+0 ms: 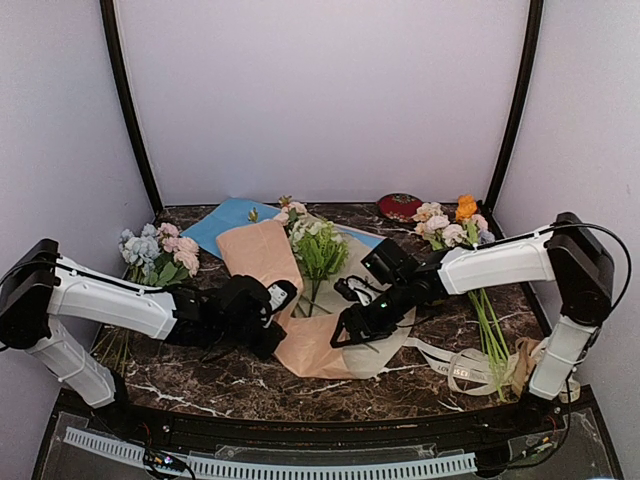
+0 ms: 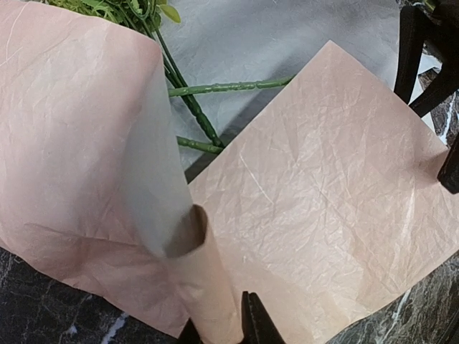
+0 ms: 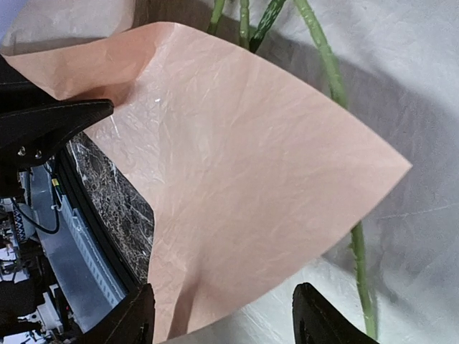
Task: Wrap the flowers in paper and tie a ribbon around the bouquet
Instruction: Press the fold line of the 2/3-folded wrapping paper.
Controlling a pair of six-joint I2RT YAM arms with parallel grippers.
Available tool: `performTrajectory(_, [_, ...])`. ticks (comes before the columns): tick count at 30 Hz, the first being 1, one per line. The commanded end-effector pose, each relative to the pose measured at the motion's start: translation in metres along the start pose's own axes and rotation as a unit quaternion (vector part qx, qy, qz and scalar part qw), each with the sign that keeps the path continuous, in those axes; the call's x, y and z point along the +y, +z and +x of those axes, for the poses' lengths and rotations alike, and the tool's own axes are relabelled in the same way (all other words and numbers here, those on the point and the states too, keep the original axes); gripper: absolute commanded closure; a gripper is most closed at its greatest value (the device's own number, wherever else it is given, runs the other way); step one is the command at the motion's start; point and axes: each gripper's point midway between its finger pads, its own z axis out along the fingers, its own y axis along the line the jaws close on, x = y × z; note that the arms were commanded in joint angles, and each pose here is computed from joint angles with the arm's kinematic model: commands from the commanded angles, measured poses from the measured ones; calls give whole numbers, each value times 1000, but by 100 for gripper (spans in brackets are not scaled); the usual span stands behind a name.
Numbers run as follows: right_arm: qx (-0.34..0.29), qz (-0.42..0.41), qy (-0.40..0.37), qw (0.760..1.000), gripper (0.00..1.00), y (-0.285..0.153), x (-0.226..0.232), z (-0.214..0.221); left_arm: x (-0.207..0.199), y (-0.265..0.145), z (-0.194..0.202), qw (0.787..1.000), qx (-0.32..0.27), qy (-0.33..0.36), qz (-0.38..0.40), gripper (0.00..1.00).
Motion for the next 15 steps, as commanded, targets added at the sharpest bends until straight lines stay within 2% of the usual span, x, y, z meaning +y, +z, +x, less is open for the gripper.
performTrajectory(1, [13, -71, -2, 997, 36, 13, 25, -1, -1, -11, -4, 1000, -14, -6, 5, 88])
performTrajectory(2, [16, -85, -5, 996, 42, 15, 28, 0, 0, -12, -3, 1000, -14, -4, 3, 88])
performTrajectory(5, [10, -91, -26, 996, 81, 18, 31, -8, -2, -16, -3, 1000, -18, 9, 0, 90])
performTrajectory(7, [2, -64, -44, 997, 98, 21, 23, -22, -5, -20, -2, 999, -22, 24, 1, 91])
performTrajectory(10, [-11, -28, -81, 996, 100, 28, 17, -51, -10, -23, 1, 999, -21, 44, 2, 94])
performTrajectory(15, [-13, 7, -115, 993, 100, 44, 5, -71, -14, -26, 13, 997, -2, 80, -2, 100])
